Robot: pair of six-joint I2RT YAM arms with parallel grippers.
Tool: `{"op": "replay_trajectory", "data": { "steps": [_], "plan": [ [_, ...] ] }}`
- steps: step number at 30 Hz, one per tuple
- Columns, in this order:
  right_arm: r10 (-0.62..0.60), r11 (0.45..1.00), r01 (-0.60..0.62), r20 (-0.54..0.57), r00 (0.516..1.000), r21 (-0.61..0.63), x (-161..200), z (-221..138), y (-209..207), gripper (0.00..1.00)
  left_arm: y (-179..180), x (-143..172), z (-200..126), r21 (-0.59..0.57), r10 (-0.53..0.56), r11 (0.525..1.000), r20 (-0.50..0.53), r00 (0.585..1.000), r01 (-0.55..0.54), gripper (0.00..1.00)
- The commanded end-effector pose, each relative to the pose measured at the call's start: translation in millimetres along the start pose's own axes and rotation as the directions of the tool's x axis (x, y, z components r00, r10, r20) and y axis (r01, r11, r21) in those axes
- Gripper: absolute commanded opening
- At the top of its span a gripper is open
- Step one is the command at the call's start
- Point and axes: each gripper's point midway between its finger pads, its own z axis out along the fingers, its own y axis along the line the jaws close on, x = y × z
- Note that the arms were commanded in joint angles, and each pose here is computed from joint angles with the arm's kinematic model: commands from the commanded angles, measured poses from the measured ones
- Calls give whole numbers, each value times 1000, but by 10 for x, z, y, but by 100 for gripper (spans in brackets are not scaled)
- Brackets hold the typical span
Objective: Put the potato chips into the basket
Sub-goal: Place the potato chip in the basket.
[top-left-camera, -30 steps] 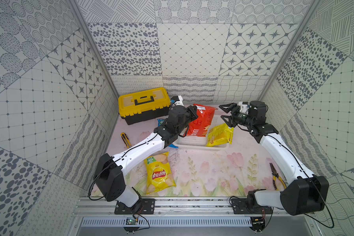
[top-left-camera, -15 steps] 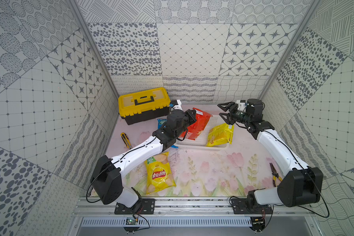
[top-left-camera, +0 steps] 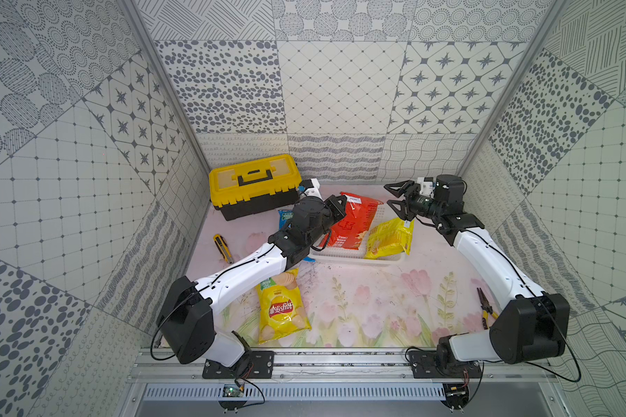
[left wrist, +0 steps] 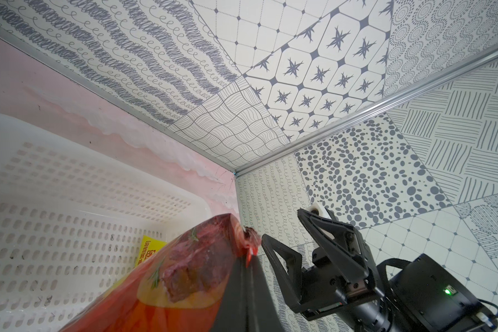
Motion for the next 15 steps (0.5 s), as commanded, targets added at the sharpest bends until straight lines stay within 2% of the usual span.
{"op": "replay_trajectory", "data": {
  "steps": [1,9,15],
  "plan": [
    [-11,1000,11,-23,1000,-20,24,84,16,67,-293,-127,-66,126,-44,991,37,998,39,0],
    [-8,1000,7,-39,999,-24,81,151,-23,67,-271,-171,-21,128,-40,991,73,997,30,0],
    [-17,999,16,-18,1000,-49,-21,67,84,67,-172,-221,164,118,-49,992,134,990,34,0]
  ]
}}
